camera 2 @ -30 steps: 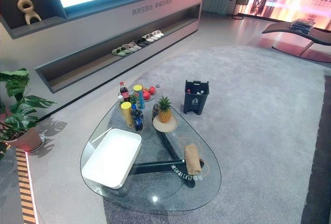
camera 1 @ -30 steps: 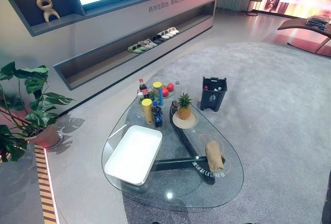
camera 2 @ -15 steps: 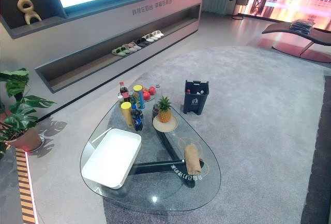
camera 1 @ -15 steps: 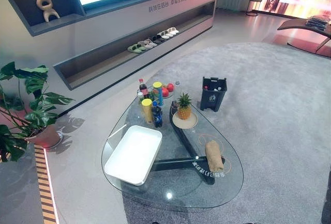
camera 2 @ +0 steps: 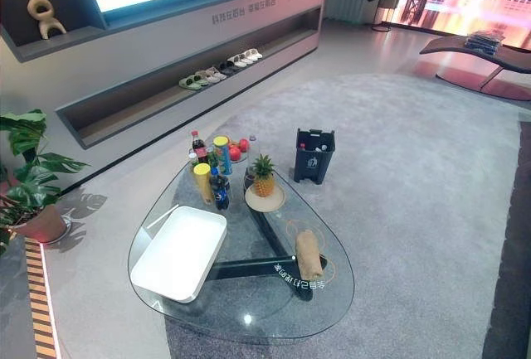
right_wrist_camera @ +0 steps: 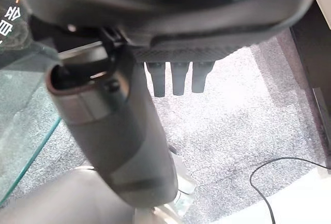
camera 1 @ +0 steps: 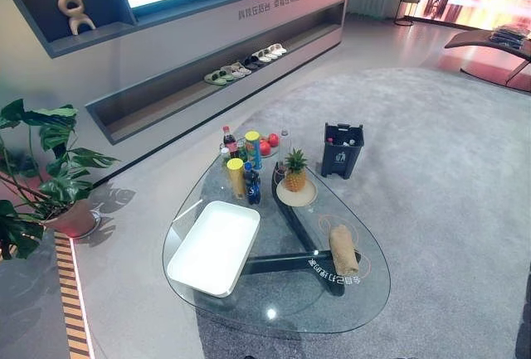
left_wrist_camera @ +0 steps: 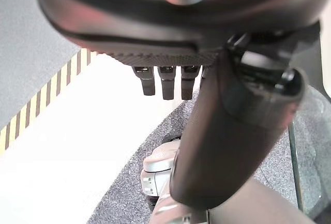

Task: Wipe the table with a cloth and put it in the basket.

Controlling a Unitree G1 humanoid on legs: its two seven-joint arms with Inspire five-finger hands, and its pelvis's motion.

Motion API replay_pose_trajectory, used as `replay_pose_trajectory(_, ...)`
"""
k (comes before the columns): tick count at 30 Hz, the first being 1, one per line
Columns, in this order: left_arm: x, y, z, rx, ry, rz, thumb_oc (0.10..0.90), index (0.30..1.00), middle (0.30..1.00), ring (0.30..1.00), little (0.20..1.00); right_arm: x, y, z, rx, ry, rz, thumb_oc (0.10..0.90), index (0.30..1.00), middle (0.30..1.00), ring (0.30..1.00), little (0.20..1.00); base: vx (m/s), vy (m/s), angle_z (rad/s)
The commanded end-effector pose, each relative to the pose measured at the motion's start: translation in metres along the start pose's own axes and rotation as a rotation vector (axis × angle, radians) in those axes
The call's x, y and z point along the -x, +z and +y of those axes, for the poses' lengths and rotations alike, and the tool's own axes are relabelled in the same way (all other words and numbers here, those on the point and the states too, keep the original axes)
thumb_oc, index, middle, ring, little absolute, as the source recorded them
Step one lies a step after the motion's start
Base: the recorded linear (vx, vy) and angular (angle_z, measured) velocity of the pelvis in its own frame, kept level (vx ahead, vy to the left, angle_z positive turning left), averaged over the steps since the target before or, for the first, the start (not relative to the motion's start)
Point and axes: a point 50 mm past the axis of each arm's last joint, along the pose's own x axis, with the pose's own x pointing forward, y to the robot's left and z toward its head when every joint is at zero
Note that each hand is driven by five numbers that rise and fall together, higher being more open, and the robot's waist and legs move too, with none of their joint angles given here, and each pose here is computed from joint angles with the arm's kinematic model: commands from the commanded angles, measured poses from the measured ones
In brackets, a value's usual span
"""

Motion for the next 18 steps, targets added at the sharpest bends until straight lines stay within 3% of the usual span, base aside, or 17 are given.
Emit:
replay_pose_trajectory(1, 0.004, 0.047, 0.005, 0.097, -0.017, -0.176, 0.800, 0.900, 0.900, 0.900, 0.900, 0.003, 0.012, -0.020, 0.025, -0.048, 0.003, 0.800, 0.900, 0.900, 0.900, 0.900, -0.06, 0.032, -0.03)
replay_pose_trajectory(9, 0.027, 0.130, 0.017, 0.181, -0.008, -0.478, 0.800, 0.900, 0.900, 0.900, 0.900, 0.019, 0.064, -0.062, -0.045, -0.189, -0.145, 0.800, 0.900, 0.900, 0.900, 0.900, -0.23, 0.014, -0.05)
replay_pose_trajectory(18, 0.049, 0.168, 0.038, 0.204, 0.005, -0.620, 0.800, 0.900, 0.900, 0.900, 0.900, 0.033, 0.083, -0.094, -0.194, -0.316, -0.239, 0.800, 0.900, 0.900, 0.900, 0.900, -0.15, -0.010, 0.03)
